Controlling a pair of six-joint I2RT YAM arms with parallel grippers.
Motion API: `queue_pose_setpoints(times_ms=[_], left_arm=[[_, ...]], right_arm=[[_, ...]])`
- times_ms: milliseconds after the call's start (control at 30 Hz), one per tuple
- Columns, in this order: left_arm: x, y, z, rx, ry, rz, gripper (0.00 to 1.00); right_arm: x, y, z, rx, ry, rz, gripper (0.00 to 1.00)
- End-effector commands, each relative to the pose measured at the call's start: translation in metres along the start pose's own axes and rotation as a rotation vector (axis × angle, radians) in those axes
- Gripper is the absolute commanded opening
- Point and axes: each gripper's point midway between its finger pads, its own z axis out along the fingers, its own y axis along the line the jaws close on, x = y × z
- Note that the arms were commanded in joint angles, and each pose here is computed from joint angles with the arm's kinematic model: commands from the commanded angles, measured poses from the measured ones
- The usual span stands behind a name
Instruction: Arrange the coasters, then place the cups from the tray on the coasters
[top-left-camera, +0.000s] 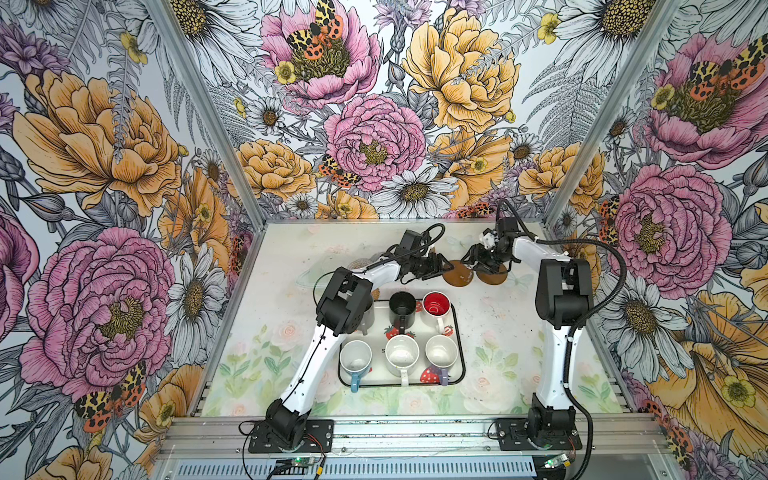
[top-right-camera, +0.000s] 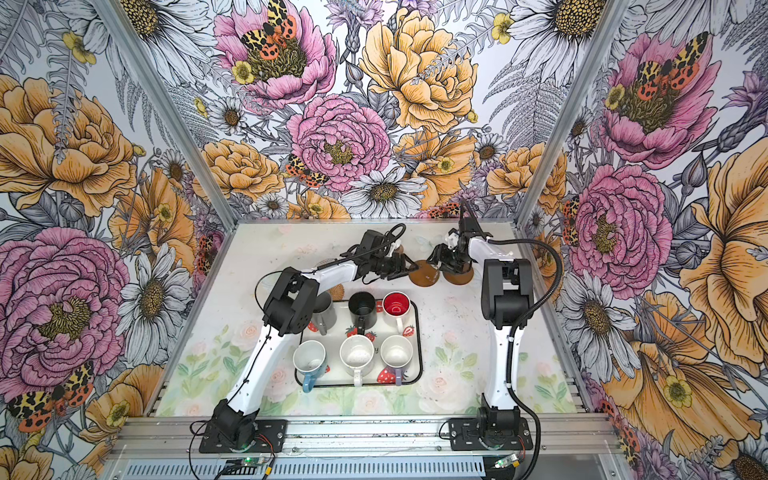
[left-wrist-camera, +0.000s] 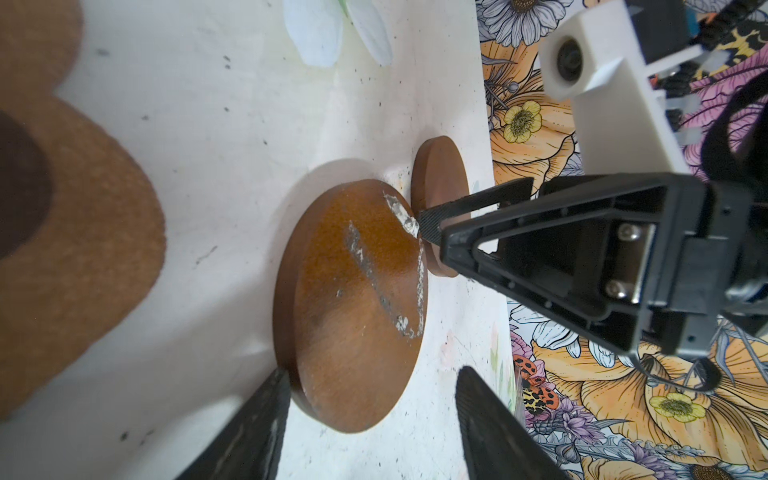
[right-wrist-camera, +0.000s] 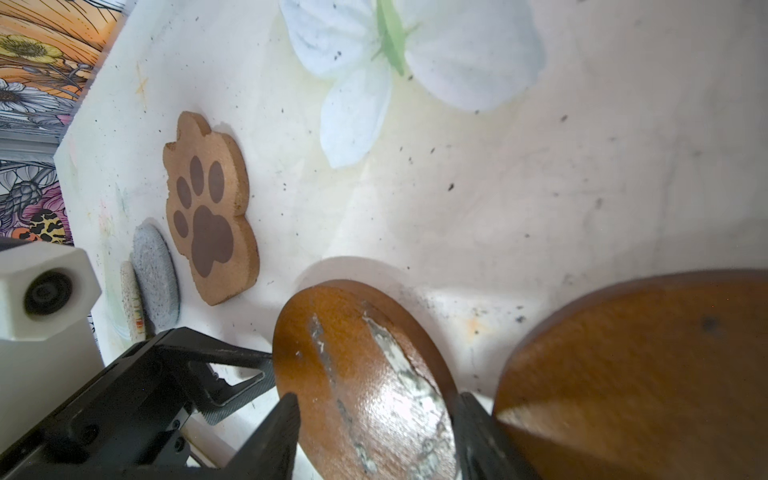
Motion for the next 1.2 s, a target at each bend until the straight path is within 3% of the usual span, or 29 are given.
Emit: queue_pose_setpoints(times_ms=[0,433,833,1167], left_arm=[[0.019,0.034,0.008,-0.049,0.042,-0.073,0.66],[0.017,0.028,0.015,-0.022,0.035,-0.08,0.66],[0.013,0.025,0.016,-0.005,0.031,-0.082,0.65],[-0.013,0.024,-0.032,-0.045,-0.096,-0.065,0.68]], right_arm=[[-0.013,0.018,-0.028,-0.035,-0.061,-0.034,0.62],[-0.02,0.0,-0.076,-0.018,-0.144,-0.004,0.62],[-0.015,-0.009,-0.085,-0.008,-0.153,0.015,0.62],[-0.012,0.017,-0.084,-0.041,-0.154,-0.028,0.62]])
